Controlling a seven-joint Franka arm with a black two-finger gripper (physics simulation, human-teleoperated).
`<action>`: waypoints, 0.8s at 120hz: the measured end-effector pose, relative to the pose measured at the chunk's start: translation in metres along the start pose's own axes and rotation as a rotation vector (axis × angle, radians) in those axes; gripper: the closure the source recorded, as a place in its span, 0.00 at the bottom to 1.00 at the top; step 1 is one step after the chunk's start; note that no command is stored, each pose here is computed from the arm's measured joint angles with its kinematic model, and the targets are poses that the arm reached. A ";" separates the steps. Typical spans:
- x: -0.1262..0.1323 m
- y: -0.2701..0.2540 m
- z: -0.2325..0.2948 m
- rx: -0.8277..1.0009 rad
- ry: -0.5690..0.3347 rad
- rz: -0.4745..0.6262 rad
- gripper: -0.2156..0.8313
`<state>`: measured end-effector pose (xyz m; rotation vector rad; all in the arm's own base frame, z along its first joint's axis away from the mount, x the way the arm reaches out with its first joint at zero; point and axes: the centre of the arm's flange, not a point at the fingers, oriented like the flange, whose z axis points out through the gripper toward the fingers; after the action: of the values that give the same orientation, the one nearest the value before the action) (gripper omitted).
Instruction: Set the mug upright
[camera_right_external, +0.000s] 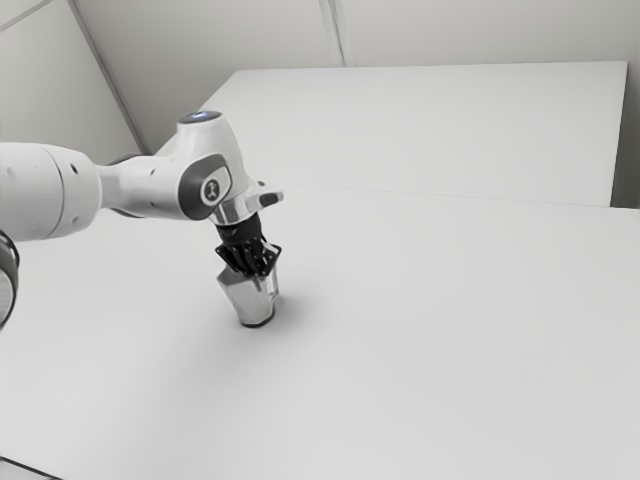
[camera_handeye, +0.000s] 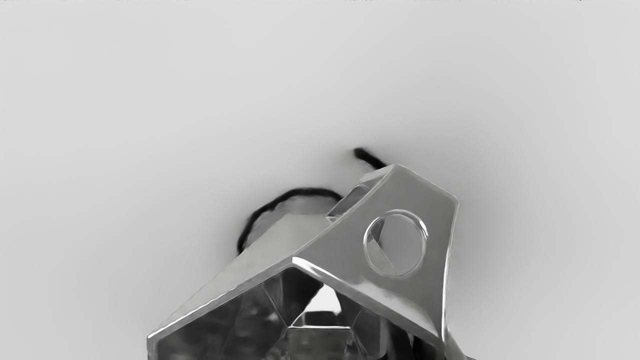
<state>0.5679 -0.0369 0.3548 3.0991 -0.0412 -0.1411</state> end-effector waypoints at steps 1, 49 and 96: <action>0.000 0.000 0.000 0.000 0.001 0.001 0.81; -0.002 0.017 -0.077 0.030 0.143 0.050 0.30; -0.004 0.015 -0.210 0.122 0.243 0.074 0.22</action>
<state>0.5824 -0.0437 0.5644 3.2040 -0.1615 0.2493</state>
